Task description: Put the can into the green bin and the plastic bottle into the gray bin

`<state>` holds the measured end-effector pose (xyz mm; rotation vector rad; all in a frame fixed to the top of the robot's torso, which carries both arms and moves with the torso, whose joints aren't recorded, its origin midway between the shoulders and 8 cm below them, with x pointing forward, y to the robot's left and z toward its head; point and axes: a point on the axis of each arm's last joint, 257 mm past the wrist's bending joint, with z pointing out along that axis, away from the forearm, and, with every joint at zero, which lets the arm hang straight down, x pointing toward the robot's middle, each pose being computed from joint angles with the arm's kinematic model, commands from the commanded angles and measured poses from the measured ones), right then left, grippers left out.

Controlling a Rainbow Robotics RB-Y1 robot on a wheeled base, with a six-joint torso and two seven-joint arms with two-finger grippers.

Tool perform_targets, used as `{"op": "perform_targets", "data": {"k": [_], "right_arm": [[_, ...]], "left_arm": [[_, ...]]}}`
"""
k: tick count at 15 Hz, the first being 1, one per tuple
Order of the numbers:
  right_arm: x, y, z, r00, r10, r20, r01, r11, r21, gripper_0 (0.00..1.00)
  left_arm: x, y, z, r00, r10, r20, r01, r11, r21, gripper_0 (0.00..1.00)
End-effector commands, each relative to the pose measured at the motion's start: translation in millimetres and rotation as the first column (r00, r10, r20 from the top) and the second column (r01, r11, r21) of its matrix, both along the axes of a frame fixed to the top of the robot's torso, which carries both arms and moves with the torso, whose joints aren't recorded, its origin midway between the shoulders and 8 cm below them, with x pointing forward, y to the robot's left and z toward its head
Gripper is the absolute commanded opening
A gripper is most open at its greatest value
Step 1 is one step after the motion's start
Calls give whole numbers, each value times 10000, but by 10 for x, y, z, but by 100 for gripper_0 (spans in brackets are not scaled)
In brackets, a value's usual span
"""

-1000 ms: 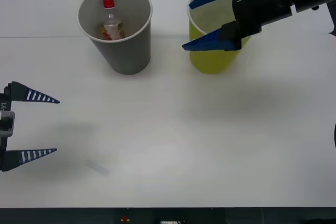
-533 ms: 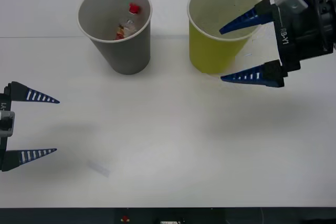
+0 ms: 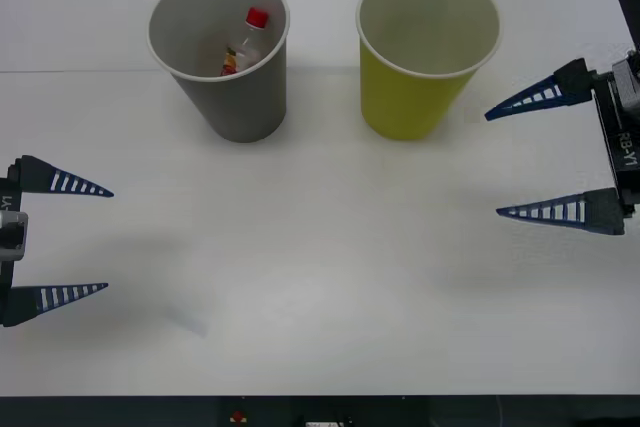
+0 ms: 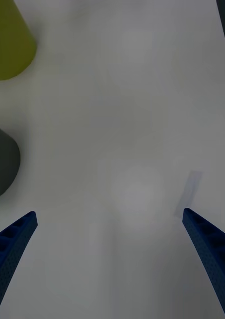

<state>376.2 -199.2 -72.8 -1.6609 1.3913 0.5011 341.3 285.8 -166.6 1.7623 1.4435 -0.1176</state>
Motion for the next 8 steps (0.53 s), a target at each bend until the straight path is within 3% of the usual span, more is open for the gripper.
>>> {"op": "perform_targets", "data": {"k": [1,4,5,8], "right_arm": [[-75,-183,-163,9995,-20,308,23,10000,-92,100],[-185,-389,-318,9986,-146,503,152,9998,-120,100],[-248,-469,-378,9991,-268,335,272,9995,-126,100],[-279,-646,-395,9966,-717,404,722,9973,-107,100]], "left_arm": [[0,0,0,10000,0,0,0,10000,0,100],[0,0,0,10000,0,0,0,10000,0,100],[0,0,0,10000,0,0,0,10000,0,100],[0,0,0,10000,0,0,0,10000,0,100]]}}
